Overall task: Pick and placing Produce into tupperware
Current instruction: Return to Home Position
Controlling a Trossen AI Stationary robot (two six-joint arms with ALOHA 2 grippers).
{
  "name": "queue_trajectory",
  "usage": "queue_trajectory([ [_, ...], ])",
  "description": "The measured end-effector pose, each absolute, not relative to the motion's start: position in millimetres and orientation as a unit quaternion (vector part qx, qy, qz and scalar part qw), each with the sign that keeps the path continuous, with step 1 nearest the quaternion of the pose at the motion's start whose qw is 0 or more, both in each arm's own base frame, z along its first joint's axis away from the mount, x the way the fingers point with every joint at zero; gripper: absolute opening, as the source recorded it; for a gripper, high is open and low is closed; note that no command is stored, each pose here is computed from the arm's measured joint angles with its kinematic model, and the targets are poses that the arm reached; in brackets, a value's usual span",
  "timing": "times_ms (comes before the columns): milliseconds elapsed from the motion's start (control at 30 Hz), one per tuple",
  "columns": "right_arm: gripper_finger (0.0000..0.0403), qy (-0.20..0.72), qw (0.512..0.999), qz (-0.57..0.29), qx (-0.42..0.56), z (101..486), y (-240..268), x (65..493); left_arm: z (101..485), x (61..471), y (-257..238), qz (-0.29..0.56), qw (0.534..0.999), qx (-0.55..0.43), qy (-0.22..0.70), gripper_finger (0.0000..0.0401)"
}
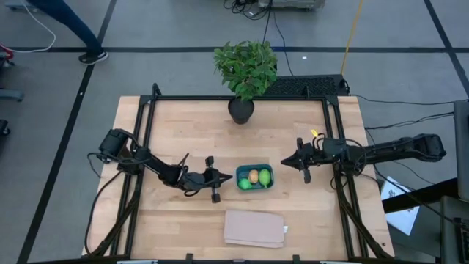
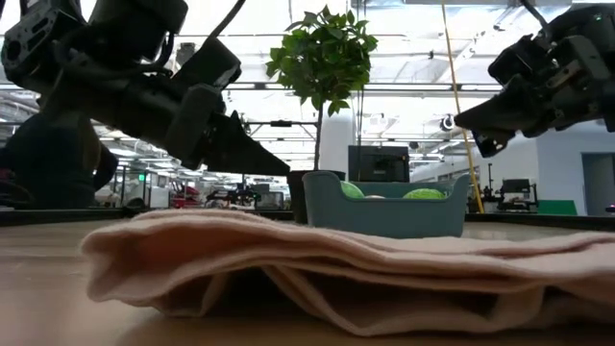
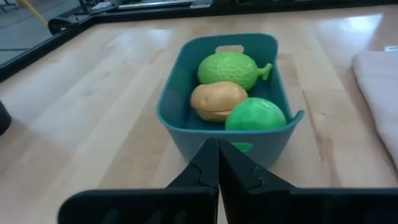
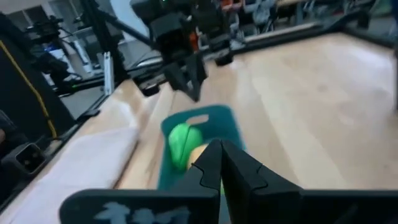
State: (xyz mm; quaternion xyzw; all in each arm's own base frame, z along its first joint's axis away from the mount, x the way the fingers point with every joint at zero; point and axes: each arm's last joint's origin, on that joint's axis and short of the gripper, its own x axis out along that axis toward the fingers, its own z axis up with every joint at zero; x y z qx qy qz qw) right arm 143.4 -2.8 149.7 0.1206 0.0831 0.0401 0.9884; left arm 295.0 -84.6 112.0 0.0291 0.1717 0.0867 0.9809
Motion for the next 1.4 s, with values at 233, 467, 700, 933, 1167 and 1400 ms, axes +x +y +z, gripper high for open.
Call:
queue_trajectory([
  [233, 0.0, 0.114, 0.982, 0.021, 0.147, 144, 12, 142, 111, 295, -85, 0.083, 0.981, 0.026, 0.174, 0.0],
  [467, 0.0, 0.135, 0.978, -0.008, 0.156, 138, 20, 141, 107, 294, -80, 0.093, 0.976, 0.022, 0.196, 0.0],
  [700, 0.0, 0.159, 0.971, -0.037, 0.175, 130, 21, 144, 107, 295, -78, 0.091, 0.976, 0.021, 0.196, 0.0],
  [933, 0.0, 0.191, 0.959, -0.064, 0.199, 120, 20, 146, 108, 296, -78, 0.075, 0.978, 0.012, 0.195, 0.0],
  [1167, 0.0, 0.186, 0.958, -0.064, 0.208, 115, 22, 153, 108, 299, -68, 0.074, 0.978, 0.001, 0.197, 0.0],
  [1400, 0.0, 0.187, 0.956, -0.065, 0.216, 108, 23, 159, 108, 301, -61, 0.064, 0.978, -0.006, 0.199, 0.0],
])
